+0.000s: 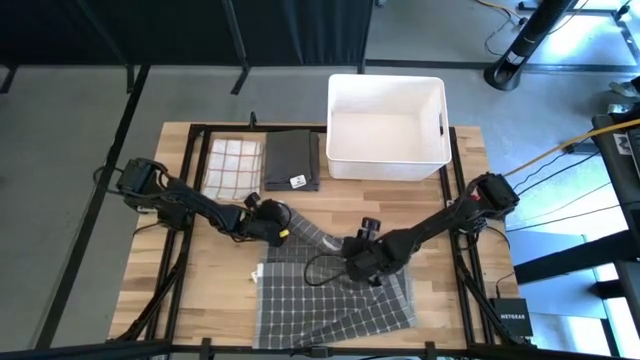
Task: Fold towel
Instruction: Fold the grey patterned towel
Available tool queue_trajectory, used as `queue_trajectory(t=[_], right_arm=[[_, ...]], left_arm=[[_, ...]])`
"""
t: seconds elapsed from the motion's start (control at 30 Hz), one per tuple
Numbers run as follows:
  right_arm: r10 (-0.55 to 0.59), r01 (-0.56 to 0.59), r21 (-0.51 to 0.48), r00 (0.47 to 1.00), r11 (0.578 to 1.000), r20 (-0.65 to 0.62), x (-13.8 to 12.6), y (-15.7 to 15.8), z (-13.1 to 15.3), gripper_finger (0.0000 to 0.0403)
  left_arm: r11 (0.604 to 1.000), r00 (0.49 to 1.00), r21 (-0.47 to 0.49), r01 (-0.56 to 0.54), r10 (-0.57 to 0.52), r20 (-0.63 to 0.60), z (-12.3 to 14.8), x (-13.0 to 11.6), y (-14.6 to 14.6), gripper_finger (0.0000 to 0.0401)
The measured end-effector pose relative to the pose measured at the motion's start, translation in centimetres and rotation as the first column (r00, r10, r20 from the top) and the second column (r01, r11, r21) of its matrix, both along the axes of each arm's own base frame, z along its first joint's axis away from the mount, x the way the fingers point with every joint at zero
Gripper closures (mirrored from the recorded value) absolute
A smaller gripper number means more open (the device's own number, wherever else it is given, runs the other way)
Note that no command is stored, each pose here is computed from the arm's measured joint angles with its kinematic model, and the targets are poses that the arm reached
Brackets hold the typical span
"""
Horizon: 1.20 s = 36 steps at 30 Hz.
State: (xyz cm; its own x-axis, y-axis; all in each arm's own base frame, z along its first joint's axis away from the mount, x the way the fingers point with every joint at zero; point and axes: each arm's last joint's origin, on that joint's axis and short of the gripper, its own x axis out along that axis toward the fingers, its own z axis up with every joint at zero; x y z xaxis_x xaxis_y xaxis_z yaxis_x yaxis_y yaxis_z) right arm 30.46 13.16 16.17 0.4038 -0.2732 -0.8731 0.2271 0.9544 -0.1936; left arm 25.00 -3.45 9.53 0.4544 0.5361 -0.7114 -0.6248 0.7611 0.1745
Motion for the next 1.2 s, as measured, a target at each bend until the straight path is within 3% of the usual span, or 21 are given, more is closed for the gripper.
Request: queue_trajectory(t=[0.23, 0.4, 0.47, 0.63, 0.73, 0.9, 1.1, 1.2], right_arm=[[0.026, -0.028, -0.017, 0.993, 0.999, -0.113, -0.8, 2.3, 3.9, 0.0207], [-0.027, 0.017, -0.205, 0.999, 0.979, -0.044, -1.2, 1.9, 3.3, 0.0207], [-0.047, 0.042, -0.213, 0.999, 0.976, -0.018, -1.0, 1.2, 2.2, 0.0207], [0.008, -0.007, -0.016, 1.000, 1.000, 0.020, 0.2, -0.4, -0.6, 0.0207], [-0.016, 0.012, 0.038, 0.993, 0.999, 0.114, 1.3, -1.6, -1.2, 0.0207], [-0.090, 0.065, 0.100, 0.959, 0.993, 0.267, 3.3, -4.2, -1.6, 0.0207], [-0.035, -0.026, 0.223, 0.963, 0.975, 0.268, 4.6, -5.3, -3.9, 0.0212], [0.000, -0.059, 0.220, 0.966, 0.974, 0.259, 4.7, -5.1, -4.3, 0.0229]], left_arm=[[0.994, 0.994, -0.031, 0.103, -0.102, 0.044, 2.4, -0.5, -1.2, 0.0270], [0.971, 0.955, -0.007, 0.238, -0.233, 0.184, 5.3, -0.4, -3.7, 0.0270], [0.960, 0.935, -0.005, 0.279, -0.271, 0.227, 5.8, -0.5, -4.7, 0.0270], [0.916, 0.893, -0.052, 0.397, -0.372, 0.255, 5.5, -0.9, -7.2, 0.0270], [0.887, 0.877, -0.099, 0.451, -0.420, 0.234, 4.5, -1.2, -8.3, 0.0270], [0.884, 0.886, -0.115, 0.453, -0.433, 0.165, 2.0, -1.1, -9.0, 0.0270], [0.879, 0.889, -0.146, 0.453, -0.434, 0.146, 1.9, -0.4, -8.6, 0.0270], [0.879, 0.889, -0.150, 0.454, -0.435, 0.143, 1.8, -0.4, -8.6, 0.0270]])
